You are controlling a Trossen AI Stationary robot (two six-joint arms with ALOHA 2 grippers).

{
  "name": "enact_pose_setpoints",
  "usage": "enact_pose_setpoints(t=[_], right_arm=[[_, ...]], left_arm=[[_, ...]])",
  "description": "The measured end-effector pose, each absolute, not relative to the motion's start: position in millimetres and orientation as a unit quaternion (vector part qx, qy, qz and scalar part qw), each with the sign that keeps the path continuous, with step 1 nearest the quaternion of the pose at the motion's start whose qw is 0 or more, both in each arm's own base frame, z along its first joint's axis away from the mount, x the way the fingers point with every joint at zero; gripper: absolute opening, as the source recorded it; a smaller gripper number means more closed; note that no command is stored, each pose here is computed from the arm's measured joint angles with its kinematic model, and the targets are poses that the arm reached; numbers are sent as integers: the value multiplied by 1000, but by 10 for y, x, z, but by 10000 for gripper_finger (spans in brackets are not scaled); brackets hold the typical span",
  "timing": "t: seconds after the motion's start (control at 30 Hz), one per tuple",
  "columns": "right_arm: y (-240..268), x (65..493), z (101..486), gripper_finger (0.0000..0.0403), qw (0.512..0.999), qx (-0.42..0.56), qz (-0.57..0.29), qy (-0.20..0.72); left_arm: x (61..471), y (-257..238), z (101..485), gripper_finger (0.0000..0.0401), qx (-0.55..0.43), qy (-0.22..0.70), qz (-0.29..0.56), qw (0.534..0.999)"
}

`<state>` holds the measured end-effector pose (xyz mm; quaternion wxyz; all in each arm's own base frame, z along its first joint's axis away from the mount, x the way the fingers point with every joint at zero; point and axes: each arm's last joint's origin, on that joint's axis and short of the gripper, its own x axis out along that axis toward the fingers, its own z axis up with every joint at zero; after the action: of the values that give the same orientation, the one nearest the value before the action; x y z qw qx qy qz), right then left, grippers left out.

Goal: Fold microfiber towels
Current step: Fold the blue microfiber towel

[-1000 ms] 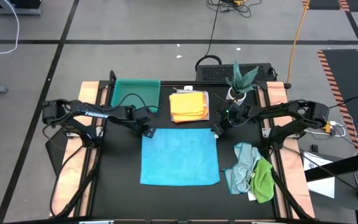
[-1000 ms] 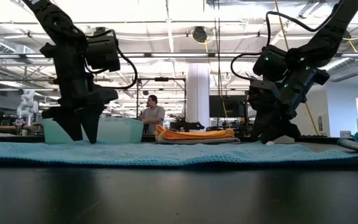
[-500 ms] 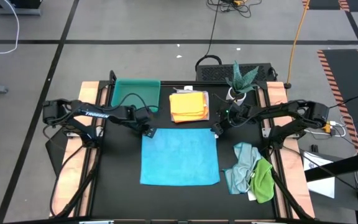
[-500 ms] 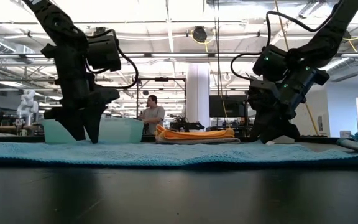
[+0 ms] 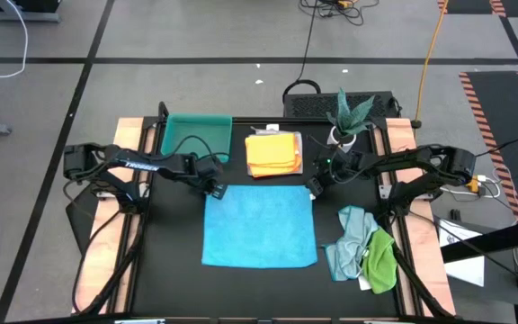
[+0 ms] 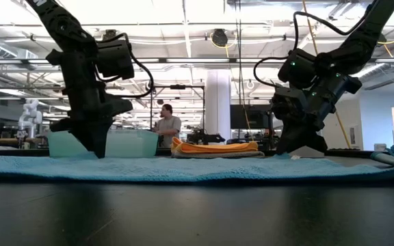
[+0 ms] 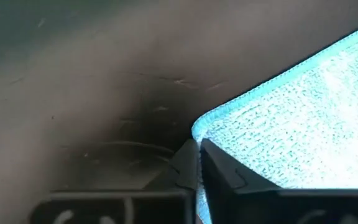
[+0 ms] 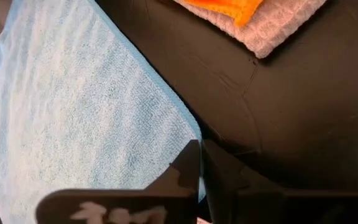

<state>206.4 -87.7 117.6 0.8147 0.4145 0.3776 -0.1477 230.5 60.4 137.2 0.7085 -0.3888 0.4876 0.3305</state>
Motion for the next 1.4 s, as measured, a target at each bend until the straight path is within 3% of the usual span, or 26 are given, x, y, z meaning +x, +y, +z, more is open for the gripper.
enact_pose_setpoints(t=[0.37,0.7,0.97,1.4], right_arm=[[-860,2069,1181,1,819,405,-140,380],[-781,2051,1324,1,832,396,-123,369],[-663,1975,1507,0,836,397,-109,362],[-385,1955,1655,0,844,387,-96,359]], left_arm=[[2408,617,1409,5,-394,449,308,741],[2390,585,1560,3,-347,519,316,714],[2492,519,1690,2,-328,514,302,733],[2502,230,2005,1,-274,560,291,726]])
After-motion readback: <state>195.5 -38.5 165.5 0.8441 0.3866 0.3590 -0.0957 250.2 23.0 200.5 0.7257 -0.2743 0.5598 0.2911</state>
